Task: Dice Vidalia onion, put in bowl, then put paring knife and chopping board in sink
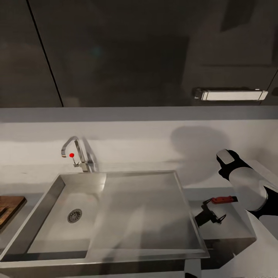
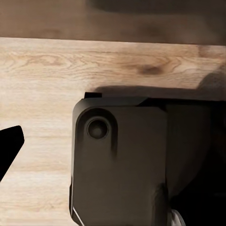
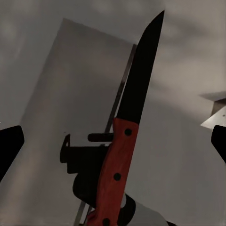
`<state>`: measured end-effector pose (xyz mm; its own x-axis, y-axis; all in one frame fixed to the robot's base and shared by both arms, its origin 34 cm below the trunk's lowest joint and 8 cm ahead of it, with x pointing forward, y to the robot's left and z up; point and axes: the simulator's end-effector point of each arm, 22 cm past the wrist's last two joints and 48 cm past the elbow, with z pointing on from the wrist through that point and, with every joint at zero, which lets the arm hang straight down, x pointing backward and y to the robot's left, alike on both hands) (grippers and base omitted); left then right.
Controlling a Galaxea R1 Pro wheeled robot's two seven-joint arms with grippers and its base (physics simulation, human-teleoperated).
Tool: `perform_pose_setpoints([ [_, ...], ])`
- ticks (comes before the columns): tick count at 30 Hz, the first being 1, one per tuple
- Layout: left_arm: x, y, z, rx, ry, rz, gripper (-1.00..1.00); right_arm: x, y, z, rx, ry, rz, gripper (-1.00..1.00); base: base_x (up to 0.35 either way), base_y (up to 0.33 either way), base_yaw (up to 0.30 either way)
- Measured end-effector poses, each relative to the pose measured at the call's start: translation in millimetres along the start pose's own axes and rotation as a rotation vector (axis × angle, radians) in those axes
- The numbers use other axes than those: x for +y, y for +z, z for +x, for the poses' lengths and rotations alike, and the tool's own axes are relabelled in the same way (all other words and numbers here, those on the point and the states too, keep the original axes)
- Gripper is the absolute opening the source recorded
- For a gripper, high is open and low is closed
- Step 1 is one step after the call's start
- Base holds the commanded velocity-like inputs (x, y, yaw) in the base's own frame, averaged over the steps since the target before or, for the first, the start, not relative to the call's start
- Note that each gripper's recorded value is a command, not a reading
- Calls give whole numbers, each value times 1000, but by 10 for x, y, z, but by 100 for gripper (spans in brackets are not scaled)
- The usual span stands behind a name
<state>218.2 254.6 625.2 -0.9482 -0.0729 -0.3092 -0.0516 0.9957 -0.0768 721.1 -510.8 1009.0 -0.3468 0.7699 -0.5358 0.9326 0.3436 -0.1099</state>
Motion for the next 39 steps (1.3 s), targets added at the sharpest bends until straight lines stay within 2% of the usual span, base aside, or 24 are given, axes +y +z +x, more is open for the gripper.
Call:
perform_pose_setpoints([
  [34, 22, -12, 189, 49, -2, -4, 100, 45, 247, 174, 18, -27, 34, 100, -18, 0, 0],
  [39, 23, -14, 198, 51, -2, -5, 100, 50, 250, 185, 19, -29, 34, 100, -24, 149, 0],
])
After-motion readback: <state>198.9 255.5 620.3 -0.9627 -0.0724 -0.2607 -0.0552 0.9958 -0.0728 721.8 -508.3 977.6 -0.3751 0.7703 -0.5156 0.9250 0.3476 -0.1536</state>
